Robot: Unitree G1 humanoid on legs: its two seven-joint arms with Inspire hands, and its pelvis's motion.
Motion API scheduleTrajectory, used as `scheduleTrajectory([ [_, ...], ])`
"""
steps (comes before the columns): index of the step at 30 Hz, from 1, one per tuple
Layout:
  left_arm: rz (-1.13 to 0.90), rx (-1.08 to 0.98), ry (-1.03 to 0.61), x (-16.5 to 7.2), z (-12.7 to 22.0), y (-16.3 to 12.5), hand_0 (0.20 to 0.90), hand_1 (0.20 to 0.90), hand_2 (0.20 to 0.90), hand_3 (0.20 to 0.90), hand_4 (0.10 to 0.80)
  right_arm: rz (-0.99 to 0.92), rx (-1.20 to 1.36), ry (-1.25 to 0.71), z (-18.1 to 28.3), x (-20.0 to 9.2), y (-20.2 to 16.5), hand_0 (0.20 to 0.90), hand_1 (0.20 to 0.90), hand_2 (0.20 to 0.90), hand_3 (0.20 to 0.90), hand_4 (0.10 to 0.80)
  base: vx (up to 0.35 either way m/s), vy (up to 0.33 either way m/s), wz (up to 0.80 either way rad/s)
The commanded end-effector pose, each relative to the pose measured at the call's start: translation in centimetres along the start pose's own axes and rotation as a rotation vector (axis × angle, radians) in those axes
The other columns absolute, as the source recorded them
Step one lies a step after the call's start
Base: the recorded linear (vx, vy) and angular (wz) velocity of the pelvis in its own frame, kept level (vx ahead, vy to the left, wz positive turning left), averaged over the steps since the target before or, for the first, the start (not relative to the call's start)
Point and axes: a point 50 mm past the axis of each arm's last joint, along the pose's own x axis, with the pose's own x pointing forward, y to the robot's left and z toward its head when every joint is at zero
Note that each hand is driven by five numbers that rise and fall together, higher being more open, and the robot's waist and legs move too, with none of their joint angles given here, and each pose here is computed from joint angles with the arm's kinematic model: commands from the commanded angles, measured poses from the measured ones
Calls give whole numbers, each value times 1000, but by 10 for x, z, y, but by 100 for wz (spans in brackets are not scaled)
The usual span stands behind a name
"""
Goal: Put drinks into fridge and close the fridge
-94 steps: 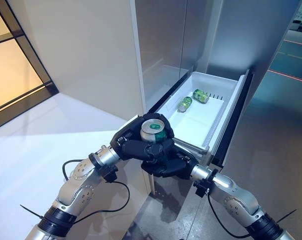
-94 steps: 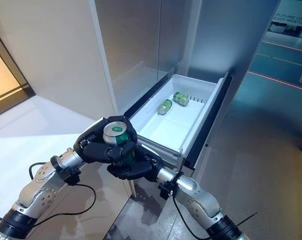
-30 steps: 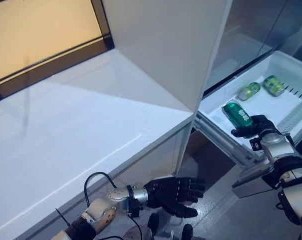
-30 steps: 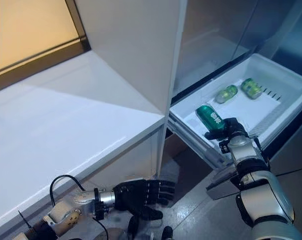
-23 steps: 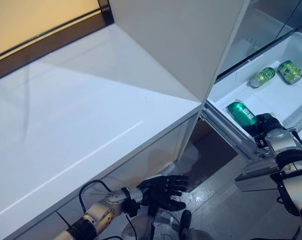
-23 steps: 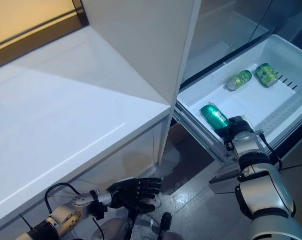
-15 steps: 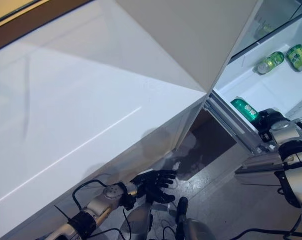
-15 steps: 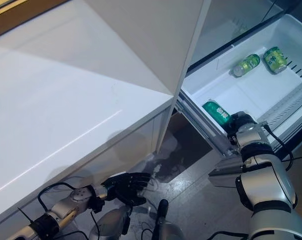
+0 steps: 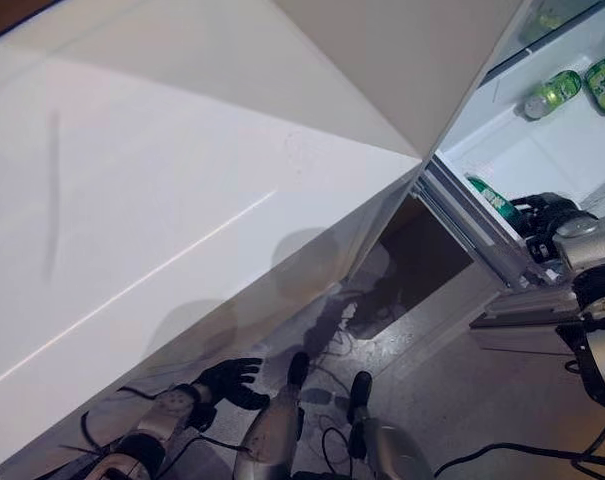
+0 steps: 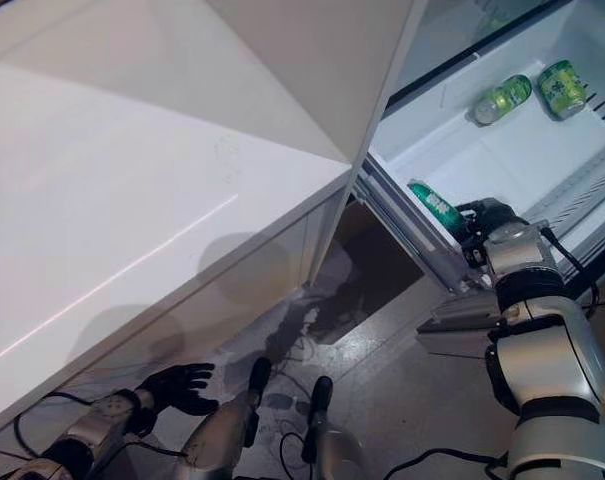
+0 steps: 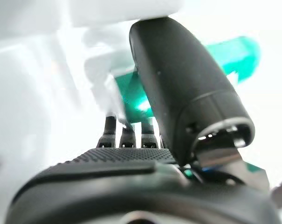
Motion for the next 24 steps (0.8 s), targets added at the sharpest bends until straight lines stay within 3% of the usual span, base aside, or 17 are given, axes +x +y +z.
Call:
scheduleTrajectory([
  [1,-9,-17,-12,-3,-16,-11,900,900,900,900,800,-210,-11,-342,55,-31,-54,900,900,900,900,800,0,0,0],
  [9,11,-22,-11,-8,-34,-17,900,900,900,900,800,-619,53,-583,66,-83,-109,900,900,900,900,800,4,23,-7],
  [11,-3,-25,-2,-8,-40,-25,900,900,900,900,800,-670,203,-621,53,-90,-113,900,900,900,900,800,19,48,-31],
  [16,-37,-11,27,-4,-48,-43,900,900,900,900,800,-553,705,-616,1,-79,-82,900,900,900,900,800,59,23,-22],
  [24,-63,-24,60,-1,-53,-58,900,900,900,900,800,-458,1004,-528,-38,-62,-39,900,900,900,900,800,56,-2,-23],
])
